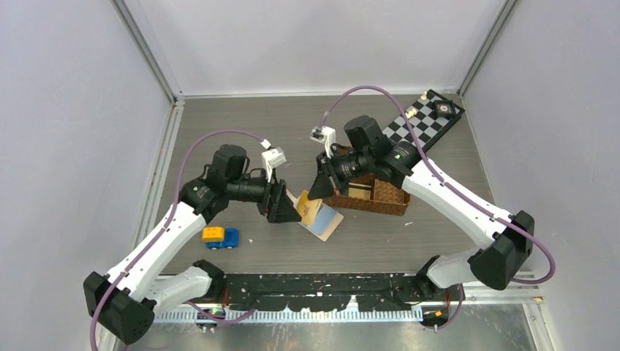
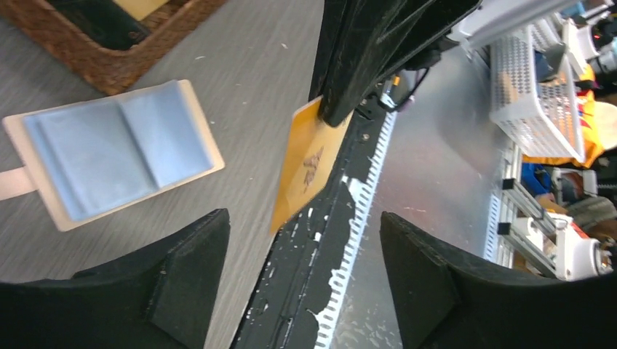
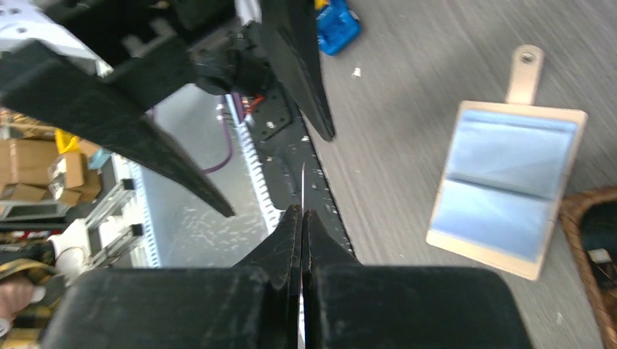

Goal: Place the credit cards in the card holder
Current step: Pick up the credit card from the storage box, then insert the credit card into the card holder.

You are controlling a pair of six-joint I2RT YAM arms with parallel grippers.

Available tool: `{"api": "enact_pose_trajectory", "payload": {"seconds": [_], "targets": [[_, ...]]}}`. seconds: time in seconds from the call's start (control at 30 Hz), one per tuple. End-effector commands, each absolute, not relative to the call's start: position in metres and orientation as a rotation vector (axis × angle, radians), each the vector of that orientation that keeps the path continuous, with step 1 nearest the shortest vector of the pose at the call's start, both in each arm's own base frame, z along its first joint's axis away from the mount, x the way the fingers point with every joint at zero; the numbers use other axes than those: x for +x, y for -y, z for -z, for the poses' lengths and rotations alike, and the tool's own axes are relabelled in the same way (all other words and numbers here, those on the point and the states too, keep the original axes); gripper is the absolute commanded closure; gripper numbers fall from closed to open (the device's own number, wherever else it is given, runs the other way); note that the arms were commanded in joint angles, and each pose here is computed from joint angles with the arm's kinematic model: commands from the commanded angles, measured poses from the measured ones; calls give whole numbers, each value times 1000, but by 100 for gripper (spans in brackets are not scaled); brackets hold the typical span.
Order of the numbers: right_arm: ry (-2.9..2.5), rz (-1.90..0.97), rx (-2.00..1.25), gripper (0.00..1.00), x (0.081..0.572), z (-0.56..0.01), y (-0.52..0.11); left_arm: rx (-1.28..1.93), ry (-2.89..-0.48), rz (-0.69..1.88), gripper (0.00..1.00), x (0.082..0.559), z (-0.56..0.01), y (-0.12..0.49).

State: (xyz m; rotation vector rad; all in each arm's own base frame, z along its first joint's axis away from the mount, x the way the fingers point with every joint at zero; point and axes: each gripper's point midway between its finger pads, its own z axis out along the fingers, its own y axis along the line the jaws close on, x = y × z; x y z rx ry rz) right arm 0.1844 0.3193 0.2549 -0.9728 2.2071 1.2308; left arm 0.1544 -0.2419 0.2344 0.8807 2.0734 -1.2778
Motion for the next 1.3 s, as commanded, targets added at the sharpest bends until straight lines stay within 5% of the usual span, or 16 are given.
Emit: {"api": "enact_pose_trajectory", "payload": {"seconds": [0.0, 0.1, 0.2, 0.3, 0.43, 0.5, 0.67, 0.87, 1.27], "targets": [[-2016, -1474, -1032, 100, 158, -301, -332, 961, -1982, 1390, 28, 143, -247, 254], [-1984, -1523, -1048, 100, 153, -306, -335, 973, -1984, 1414, 47, 140, -248, 256], [-2002, -1522, -1048, 100, 152, -303, -335, 982, -1969, 1444, 80, 136, -251, 258], [-2042, -1478, -1025, 96, 156, -295, -333, 981, -1965, 1439, 100, 137, -252, 258], [-2107, -1363, -894, 54, 172, -284, -329, 930, -2027, 1292, 100, 151, -240, 250], [-2147, -1266, -756, 44, 187, -277, -323, 872, -2098, 1133, 100, 168, -227, 240], [-2286, -1045, -300, 42, 217, -244, -304, 695, -2246, 792, 100, 207, -202, 206], [-2366, -816, 98, 50, 215, -183, -295, 533, -2319, 644, 100, 227, -192, 179], [-2474, -755, 347, 54, 215, -87, -310, 499, -2325, 588, 100, 229, -190, 169]]}}
